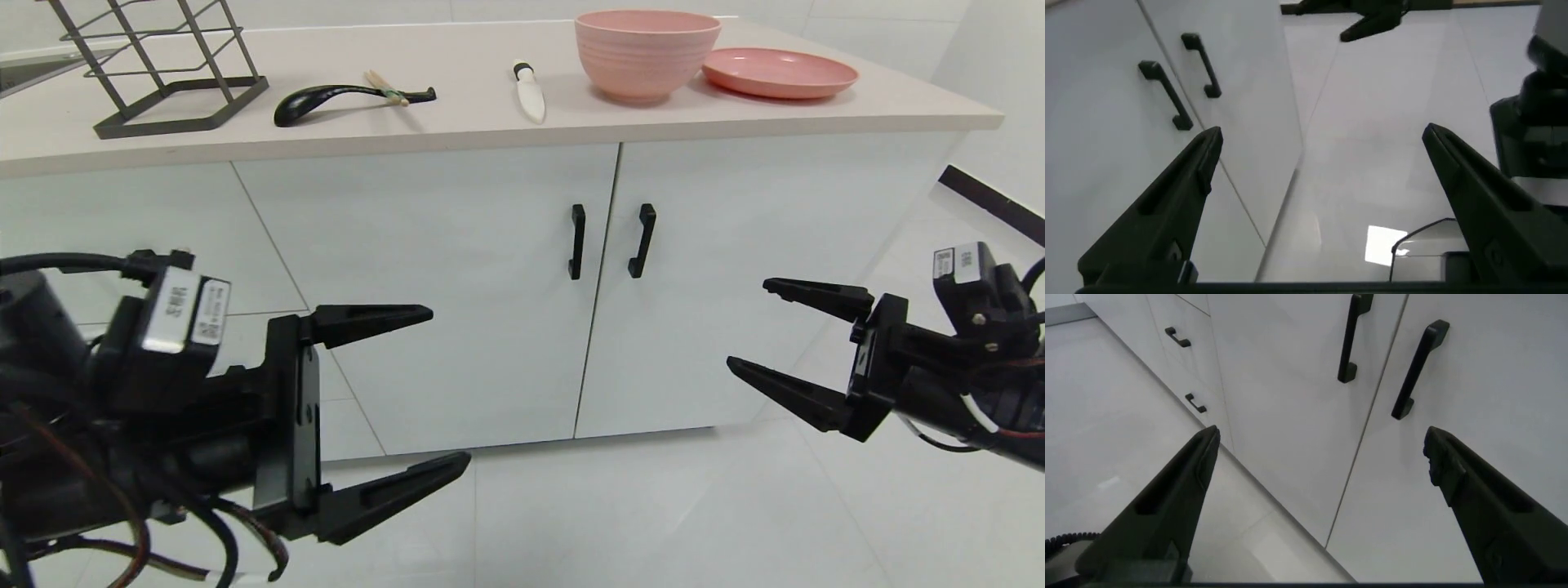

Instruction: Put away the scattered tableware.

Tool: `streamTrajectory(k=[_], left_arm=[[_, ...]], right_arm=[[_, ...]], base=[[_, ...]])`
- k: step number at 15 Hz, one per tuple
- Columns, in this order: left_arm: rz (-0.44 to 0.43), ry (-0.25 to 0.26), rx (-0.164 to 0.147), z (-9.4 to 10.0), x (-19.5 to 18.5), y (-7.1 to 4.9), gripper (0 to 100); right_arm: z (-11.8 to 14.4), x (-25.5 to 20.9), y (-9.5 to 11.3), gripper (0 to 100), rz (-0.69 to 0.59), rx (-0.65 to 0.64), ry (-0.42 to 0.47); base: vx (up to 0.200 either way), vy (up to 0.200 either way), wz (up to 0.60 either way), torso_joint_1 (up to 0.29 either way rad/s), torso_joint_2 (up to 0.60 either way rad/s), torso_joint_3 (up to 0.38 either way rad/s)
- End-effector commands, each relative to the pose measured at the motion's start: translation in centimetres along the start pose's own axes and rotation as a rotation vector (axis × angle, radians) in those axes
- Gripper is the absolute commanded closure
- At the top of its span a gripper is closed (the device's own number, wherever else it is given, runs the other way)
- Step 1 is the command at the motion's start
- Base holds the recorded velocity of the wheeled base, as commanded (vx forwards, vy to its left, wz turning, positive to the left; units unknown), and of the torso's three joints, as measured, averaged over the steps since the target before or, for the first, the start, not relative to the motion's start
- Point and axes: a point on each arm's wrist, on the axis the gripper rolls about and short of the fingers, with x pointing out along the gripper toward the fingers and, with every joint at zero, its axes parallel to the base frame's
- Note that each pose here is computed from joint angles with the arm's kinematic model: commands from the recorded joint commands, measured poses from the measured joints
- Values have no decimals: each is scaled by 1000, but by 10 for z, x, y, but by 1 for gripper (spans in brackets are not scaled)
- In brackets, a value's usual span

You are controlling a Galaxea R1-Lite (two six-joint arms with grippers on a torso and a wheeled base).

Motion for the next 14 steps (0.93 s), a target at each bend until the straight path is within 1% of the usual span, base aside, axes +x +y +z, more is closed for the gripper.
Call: streamTrajectory(k=[1,2,3,4,6,7,9,10,11,12,13,14], left_arm=[[14,17,-29,-3,16,12,0],[16,9,-62,2,22,17,0],[21,9,-90,2,31,23,0],[15,19,-96,-4,37,26,0],[1,47,-119,-16,44,28,0],[-12,55,-127,-20,49,29,0],[-26,54,-131,-22,58,31,0],[-43,56,-133,-25,69,33,0],[-71,59,-140,-28,78,29,0],[-104,64,-148,-31,86,22,0],[-117,66,-149,-33,90,20,0],[-120,64,-148,-33,93,21,0]], right_arm=[[-1,0,0,0,1,0,1],[0,1,0,0,2,-3,-2],[1,1,-1,0,1,-3,-5],[1,2,-1,0,3,14,-5],[-1,5,-2,0,8,55,-2],[-1,6,-2,0,25,70,-4],[-4,9,-6,0,29,75,0],[-7,15,-9,0,41,81,6],[-10,19,-12,0,63,85,7],[-13,25,-14,0,88,88,9],[-15,28,-16,0,102,87,8],[-16,32,-19,0,119,78,-3]], base=[[0,0,0,0,0,0],[0,0,0,0,0,0],[0,0,0,0,0,0],[0,0,0,0,0,0],[0,0,0,0,0,0],[0,0,0,0,0,0],[0,0,0,0,0,0],[0,0,0,0,0,0],[0,0,0,0,0,0],[0,0,0,0,0,0],[0,0,0,0,0,0],[0,0,0,0,0,0]])
